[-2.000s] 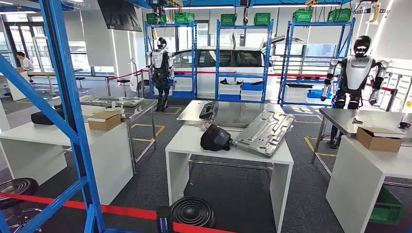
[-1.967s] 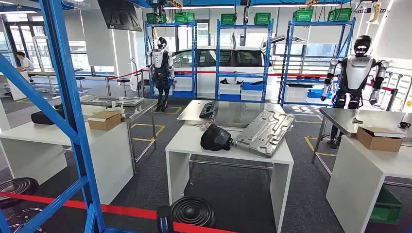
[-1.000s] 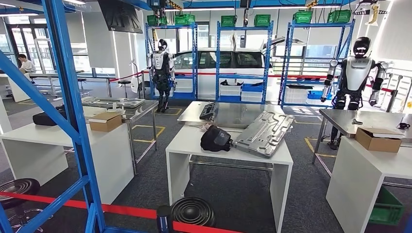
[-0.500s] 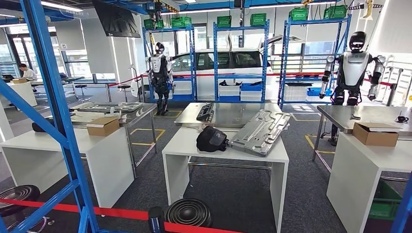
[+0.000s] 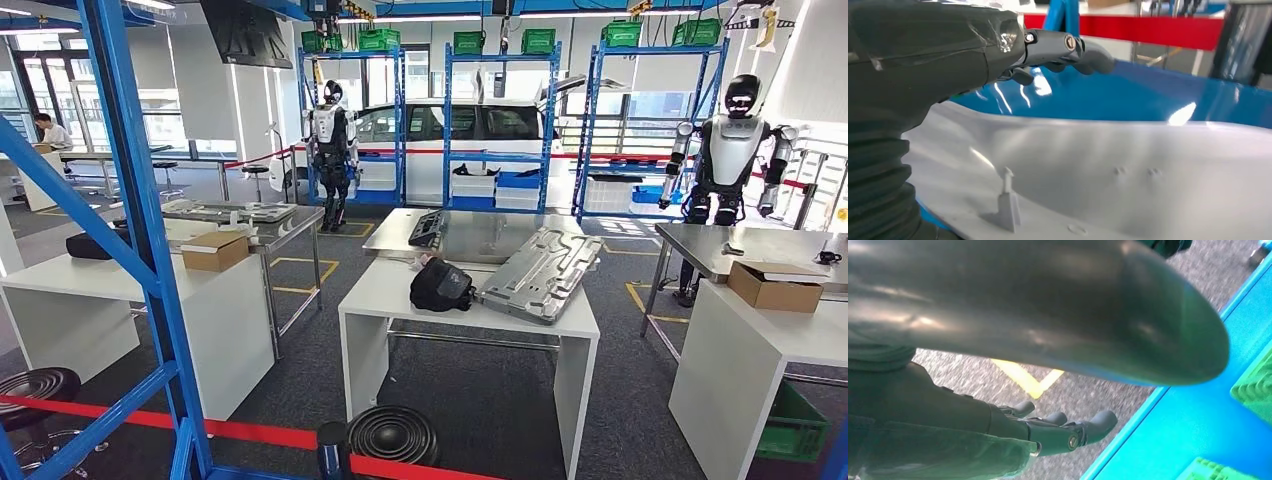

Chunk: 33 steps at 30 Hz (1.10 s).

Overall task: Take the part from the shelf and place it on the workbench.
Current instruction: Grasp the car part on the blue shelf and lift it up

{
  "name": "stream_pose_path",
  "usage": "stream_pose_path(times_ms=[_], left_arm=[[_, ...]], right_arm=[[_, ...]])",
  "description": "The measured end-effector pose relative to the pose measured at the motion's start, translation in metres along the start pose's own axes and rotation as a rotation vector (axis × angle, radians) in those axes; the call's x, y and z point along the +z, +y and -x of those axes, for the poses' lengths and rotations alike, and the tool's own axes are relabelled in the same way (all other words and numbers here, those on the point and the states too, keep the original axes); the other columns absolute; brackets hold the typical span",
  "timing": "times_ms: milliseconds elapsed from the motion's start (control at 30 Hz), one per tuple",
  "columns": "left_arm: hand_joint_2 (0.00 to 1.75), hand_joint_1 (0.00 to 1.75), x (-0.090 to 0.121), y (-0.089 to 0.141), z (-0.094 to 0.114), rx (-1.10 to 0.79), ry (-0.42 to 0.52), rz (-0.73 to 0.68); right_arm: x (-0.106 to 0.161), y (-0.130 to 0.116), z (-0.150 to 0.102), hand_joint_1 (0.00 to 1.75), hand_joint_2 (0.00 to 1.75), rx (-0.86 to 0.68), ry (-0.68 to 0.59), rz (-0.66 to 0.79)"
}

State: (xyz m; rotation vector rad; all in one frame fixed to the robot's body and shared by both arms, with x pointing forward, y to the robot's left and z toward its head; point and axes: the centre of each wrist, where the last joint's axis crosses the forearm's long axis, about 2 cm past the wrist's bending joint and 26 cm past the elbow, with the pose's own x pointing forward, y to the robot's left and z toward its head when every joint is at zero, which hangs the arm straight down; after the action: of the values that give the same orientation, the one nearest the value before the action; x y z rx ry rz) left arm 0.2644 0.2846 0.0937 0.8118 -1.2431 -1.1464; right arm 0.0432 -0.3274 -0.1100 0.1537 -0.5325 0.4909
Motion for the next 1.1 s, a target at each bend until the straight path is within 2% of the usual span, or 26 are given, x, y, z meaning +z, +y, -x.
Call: stream_pose_path(times_ms=[33,167,467,800,1100], left_arm=[[0.0,0.0,0.001,0.0,-0.001,-0.005,-0.003,-0.011],[0.0,0.0,0.004,0.004,-0.007,-0.012,-0.029,-0.064],[0.0,0.0,0.004,0.029,-0.023,-0.005,-0.126,-0.197],[0.0,0.0,0.001,0.033,-0.028,0.008,-0.157,-0.197],[0.0,0.0,-0.001,0.025,-0.027,0.043,-0.165,-0.152]], right_arm=[[0.0,0.0,0.001,0.0,0.0,0.0,0.001,0.001],[0.001,-0.001,0.003,0.0,0.0,-0.002,0.005,0.003],[0.001,-0.002,0.001,0.0,0.0,-0.006,0.0,0.005],[-0.001,-0.002,-0.003,0.0,0.0,-0.013,-0.012,0.006],[0.0,-0.004,-0.002,0.0,0.0,-0.013,-0.012,0.003]])
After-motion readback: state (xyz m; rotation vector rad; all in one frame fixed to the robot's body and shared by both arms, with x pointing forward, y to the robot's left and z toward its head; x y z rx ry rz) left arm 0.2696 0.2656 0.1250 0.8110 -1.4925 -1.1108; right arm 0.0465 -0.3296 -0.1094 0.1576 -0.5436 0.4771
